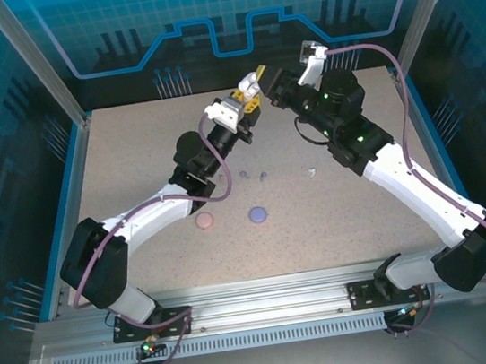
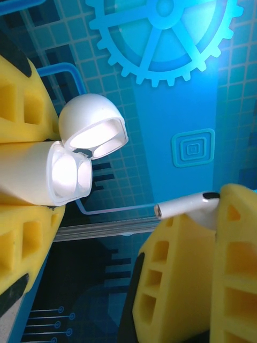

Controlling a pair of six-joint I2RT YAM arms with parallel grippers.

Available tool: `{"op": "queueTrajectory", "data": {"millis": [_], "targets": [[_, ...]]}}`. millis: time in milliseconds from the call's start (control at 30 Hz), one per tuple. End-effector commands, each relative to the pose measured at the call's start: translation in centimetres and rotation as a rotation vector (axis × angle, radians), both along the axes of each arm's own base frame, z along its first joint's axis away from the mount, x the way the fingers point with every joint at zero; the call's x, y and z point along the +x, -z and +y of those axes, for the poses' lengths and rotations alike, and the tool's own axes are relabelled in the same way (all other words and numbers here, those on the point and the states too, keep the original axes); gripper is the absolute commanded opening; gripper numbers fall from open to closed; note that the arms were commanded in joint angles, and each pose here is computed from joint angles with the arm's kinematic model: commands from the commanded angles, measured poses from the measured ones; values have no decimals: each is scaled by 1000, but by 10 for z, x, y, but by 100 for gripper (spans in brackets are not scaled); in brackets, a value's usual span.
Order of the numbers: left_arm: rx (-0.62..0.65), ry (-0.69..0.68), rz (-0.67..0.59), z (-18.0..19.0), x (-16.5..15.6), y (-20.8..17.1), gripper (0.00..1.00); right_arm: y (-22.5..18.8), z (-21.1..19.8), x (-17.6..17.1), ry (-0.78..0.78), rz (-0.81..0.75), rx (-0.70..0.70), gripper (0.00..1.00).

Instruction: Insert wireless bluetooth earbuds into charging case

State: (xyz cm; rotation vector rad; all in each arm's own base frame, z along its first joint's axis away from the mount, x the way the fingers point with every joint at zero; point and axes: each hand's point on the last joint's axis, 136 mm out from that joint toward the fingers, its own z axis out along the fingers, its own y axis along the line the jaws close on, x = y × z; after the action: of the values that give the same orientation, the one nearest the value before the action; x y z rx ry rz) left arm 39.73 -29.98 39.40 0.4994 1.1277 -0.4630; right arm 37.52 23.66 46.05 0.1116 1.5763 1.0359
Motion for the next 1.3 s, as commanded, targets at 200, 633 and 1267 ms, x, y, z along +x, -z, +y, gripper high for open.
{"op": "queueTrajectory", "data": {"millis": [200,633,1267], "targets": [[-76,6,-59,1,-6,-33,0,-7,17,-1,-20,-64,45,26],[-74,5,-61,1,-7,-35,0,11,21,-1,-35,-29,39,26],[-75,14,-56,0,-7,-35,0,17,31,3,-62,-24,41,25]]}}
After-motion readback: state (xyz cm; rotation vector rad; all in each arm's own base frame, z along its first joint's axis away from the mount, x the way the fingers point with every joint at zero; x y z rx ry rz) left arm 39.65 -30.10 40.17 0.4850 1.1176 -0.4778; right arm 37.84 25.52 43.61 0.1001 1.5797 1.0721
